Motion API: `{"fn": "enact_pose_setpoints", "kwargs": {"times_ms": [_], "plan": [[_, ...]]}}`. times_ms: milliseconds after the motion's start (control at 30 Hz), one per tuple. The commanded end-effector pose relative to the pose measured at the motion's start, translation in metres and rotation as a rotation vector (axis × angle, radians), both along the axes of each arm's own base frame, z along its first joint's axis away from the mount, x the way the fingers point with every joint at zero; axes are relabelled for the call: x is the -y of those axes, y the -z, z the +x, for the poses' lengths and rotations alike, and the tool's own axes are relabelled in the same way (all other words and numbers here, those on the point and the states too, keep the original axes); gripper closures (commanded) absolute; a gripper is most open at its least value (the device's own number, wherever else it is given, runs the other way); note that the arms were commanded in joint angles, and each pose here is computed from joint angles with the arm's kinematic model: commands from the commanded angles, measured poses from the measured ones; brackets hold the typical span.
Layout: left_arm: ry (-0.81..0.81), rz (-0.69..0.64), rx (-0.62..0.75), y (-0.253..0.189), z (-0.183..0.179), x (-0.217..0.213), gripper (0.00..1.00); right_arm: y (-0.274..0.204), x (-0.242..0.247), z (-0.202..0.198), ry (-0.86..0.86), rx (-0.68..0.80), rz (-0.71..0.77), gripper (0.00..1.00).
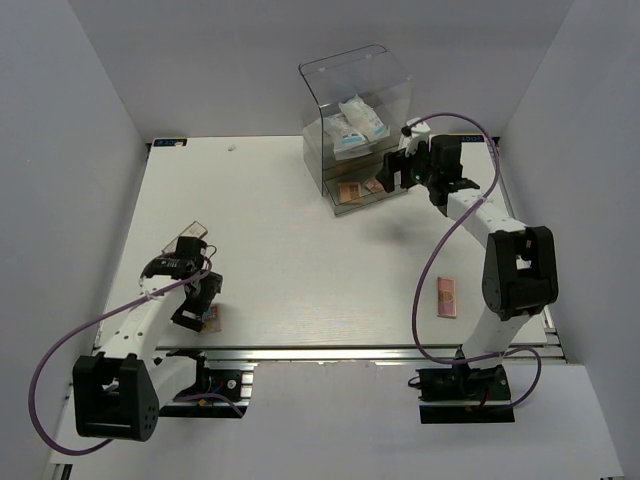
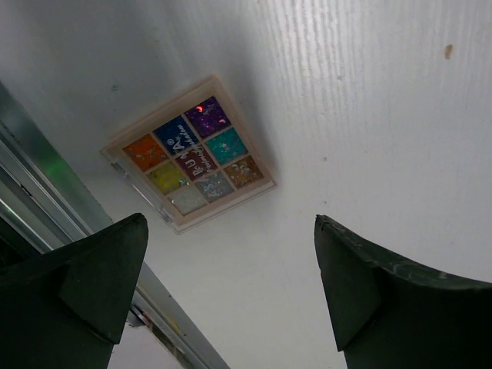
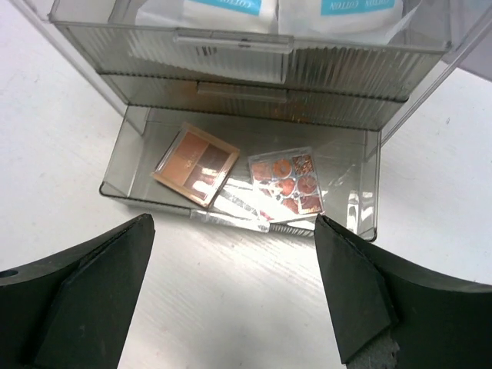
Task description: Organize the makeup
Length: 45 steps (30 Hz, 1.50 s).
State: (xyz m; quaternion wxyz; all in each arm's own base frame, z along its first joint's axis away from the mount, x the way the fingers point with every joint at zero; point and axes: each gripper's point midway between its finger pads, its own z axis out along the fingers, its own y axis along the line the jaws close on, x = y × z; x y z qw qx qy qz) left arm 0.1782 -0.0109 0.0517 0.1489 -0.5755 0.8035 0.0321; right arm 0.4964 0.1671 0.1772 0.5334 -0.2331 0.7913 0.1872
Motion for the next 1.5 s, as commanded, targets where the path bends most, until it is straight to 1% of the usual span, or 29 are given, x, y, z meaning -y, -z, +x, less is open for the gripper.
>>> {"fn": "enact_pose_setpoints", "kwargs": {"times_ms": [0, 67, 133, 233, 467, 500, 567, 700, 800, 833, 933, 1000, 1033, 1067, 1133, 1167, 1233, 1267, 1300, 1367, 1467], "plan": [[-0.125, -0.037, 0.018, 0.007, 0.0, 0.001, 0.02, -0.008, 0.002, -0.009, -0.008, 0.006, 0.037, 0.11], [-0.2, -0.076, 0.053, 0.016, 0.003, 0.004, 0.02, -0.002, 0.003, -0.014, -0.008, -0.034, 0.05, 0.11], [-0.257, -0.103, 0.053, 0.024, 0.002, 0.005, 0.02, 0.001, 0.004, -0.018, -0.012, -0.058, 0.059, 0.11], [-0.274, -0.118, 0.047, 0.032, 0.007, 0.007, 0.02, 0.002, 0.006, -0.024, -0.011, -0.064, 0.061, 0.11], [-0.3, -0.097, 0.053, 0.041, 0.014, -0.003, 0.02, 0.006, 0.01, -0.034, -0.015, -0.081, 0.054, 0.11], [-0.335, -0.092, 0.04, 0.045, 0.011, -0.011, 0.02, 0.007, 0.011, -0.036, -0.013, -0.087, 0.053, 0.11], [-0.343, -0.086, 0.017, 0.05, 0.005, -0.013, 0.03, 0.008, 0.014, -0.038, -0.007, -0.09, 0.053, 0.11], [-0.368, -0.091, -0.021, 0.059, -0.009, -0.014, 0.07, 0.006, 0.022, -0.04, 0.006, -0.09, 0.05, 0.11], [-0.388, -0.102, -0.023, 0.063, -0.014, -0.014, 0.13, 0.003, 0.027, -0.04, 0.015, -0.088, 0.052, 0.11], [-0.389, -0.107, -0.019, 0.063, -0.014, -0.013, 0.17, 0.004, 0.028, -0.04, 0.017, -0.09, 0.053, 0.11], [-0.381, -0.106, -0.015, 0.063, -0.012, -0.014, 0.25, 0.0, 0.03, -0.04, 0.019, -0.086, 0.055, 0.11], [-0.362, -0.099, -0.023, 0.061, -0.011, -0.015, 0.35, -0.003, 0.03, -0.04, 0.018, -0.084, 0.058, 0.11], [-0.347, -0.096, -0.008, 0.056, -0.005, -0.016, 0.39, -0.004, 0.031, -0.04, 0.018, -0.081, 0.06, 0.11], [-0.336, -0.089, 0.004, 0.052, 0.0, -0.018, 0.48, -0.006, 0.031, -0.04, 0.017, -0.079, 0.061, 0.11], [-0.278, -0.074, 0.031, 0.042, 0.01, -0.02, 0.56, -0.011, 0.03, -0.04, 0.014, -0.072, 0.065, 0.11], [-0.254, -0.063, 0.071, 0.03, 0.024, -0.023, 0.62, -0.013, 0.031, -0.04, 0.016, -0.067, 0.065, 0.11], [-0.186, -0.049, 0.099, 0.018, 0.036, -0.025, 0.64, -0.017, 0.03, -0.042, 0.012, -0.06, 0.07, 0.11], [-0.163, -0.057, 0.13, 0.006, 0.047, -0.023, 0.66, -0.018, 0.03, -0.042, 0.012, -0.055, 0.07, 0.11], [-0.116, -0.059, 0.145, 0.001, 0.053, -0.022, 0.69, -0.021, 0.03, -0.043, 0.01, -0.052, 0.075, 0.11], [-0.078, -0.075, 0.198, -0.01, 0.067, -0.018, 0.72, -0.021, 0.029, -0.043, 0.01, -0.051, 0.08, 0.11], [0.021, -0.152, 0.292, -0.026, 0.09, 0.003, 0.75, -0.025, 0.029, -0.043, 0.011, -0.045, 0.085, 0.11]]}}
